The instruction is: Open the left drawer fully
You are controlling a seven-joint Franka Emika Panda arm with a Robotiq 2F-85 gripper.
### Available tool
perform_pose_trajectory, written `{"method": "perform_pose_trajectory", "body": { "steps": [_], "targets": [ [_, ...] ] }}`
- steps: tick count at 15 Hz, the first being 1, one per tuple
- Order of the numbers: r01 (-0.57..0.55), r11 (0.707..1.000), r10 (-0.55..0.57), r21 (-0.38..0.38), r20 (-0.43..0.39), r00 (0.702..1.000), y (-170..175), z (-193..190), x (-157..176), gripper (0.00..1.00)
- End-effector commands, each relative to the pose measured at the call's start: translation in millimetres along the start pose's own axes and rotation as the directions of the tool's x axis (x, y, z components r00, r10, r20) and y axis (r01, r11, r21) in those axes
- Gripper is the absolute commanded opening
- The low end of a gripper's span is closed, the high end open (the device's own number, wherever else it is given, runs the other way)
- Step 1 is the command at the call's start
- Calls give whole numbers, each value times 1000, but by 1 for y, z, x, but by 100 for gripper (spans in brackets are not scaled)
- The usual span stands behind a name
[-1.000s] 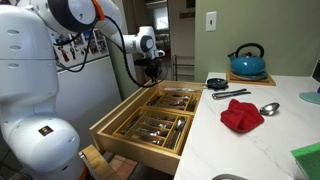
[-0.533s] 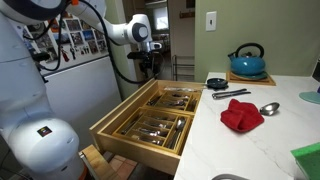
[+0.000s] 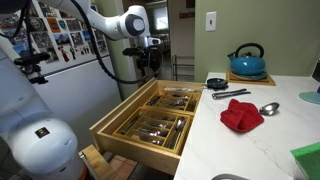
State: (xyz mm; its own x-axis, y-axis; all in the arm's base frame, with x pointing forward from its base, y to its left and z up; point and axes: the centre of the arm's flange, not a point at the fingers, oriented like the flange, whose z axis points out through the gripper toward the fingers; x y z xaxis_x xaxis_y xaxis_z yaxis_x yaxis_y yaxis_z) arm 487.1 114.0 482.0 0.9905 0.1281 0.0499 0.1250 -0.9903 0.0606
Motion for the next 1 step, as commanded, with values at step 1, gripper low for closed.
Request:
{"method": "perform_pose_trajectory", "body": {
  "steps": [1],
  "targets": [
    [0, 1000, 0, 0, 1, 1000, 0, 0, 0, 100]
  ]
}}
